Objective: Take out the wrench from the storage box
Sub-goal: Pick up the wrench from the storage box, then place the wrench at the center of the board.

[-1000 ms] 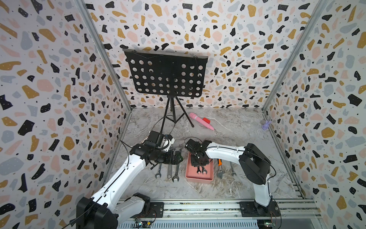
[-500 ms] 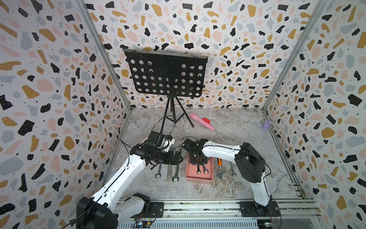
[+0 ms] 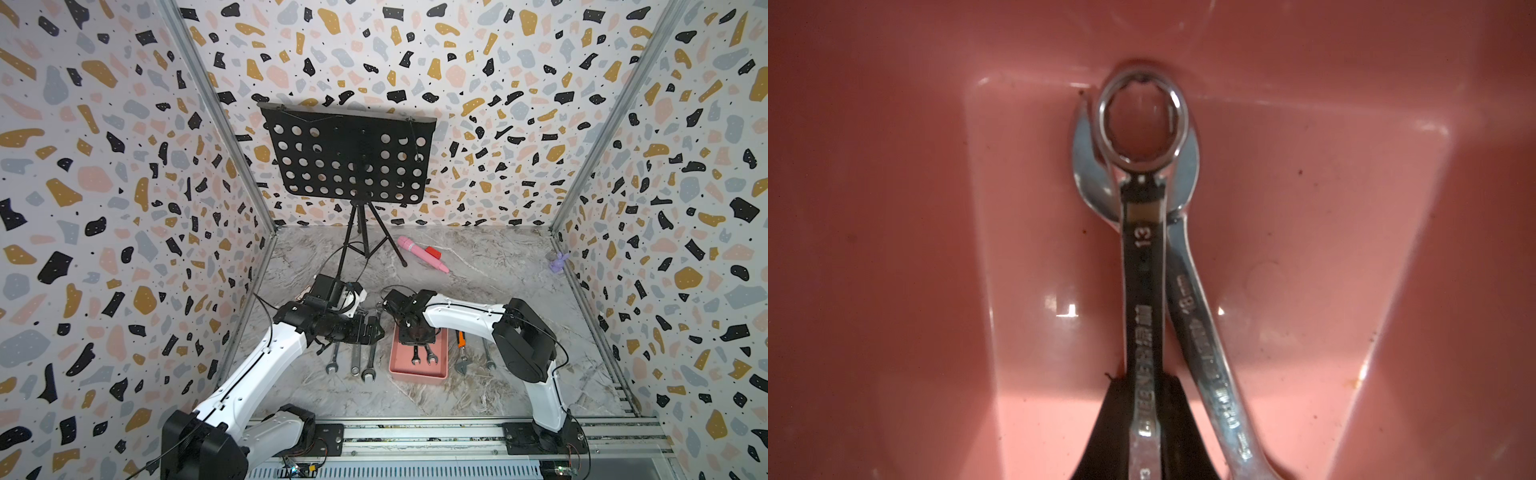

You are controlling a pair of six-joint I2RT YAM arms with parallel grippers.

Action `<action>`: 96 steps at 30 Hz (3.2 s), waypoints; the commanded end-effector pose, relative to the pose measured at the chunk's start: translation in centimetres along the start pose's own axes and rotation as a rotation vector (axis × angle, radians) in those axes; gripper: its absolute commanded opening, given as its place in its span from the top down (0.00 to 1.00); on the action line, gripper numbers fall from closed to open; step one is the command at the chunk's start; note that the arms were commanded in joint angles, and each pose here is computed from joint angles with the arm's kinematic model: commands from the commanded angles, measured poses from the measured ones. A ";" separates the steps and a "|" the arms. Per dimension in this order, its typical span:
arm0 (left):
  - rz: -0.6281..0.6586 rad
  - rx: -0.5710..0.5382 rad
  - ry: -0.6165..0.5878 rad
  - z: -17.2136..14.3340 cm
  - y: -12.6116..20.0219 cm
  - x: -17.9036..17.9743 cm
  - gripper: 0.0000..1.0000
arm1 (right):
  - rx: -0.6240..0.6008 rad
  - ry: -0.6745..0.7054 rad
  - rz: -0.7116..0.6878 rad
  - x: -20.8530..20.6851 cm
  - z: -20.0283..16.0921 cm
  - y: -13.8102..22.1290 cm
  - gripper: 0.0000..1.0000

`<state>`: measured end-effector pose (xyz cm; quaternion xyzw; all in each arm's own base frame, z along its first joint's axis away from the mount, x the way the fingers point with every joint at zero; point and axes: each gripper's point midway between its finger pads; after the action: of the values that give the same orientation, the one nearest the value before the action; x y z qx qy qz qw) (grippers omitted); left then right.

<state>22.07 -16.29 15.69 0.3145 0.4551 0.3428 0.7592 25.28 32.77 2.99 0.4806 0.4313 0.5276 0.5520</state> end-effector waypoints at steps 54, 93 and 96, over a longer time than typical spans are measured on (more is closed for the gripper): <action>-0.097 -0.041 0.043 2.6 -0.5 -2.3 0.01 | 0.013 0.124 -0.017 -24.0 2.6 0.8 1.00; -0.037 -0.008 0.003 2.7 -0.2 -1.5 0.01 | -0.173 0.199 0.279 -8.1 3.2 13.3 0.55; -0.030 -0.010 0.007 2.4 0.0 -1.3 0.01 | -0.180 0.296 0.275 -4.3 1.6 12.1 0.54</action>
<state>23.67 -18.07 16.36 0.3018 0.4770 0.3298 0.7567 24.96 26.17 15.91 0.4049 0.3835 0.7042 0.4393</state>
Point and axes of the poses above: each gripper's point midway between its finger pads, its own y axis back along the fingers, its own x axis along the line the jaws close on, z = x × y, and after that the axes turned 3 degrees about -y, right-handed
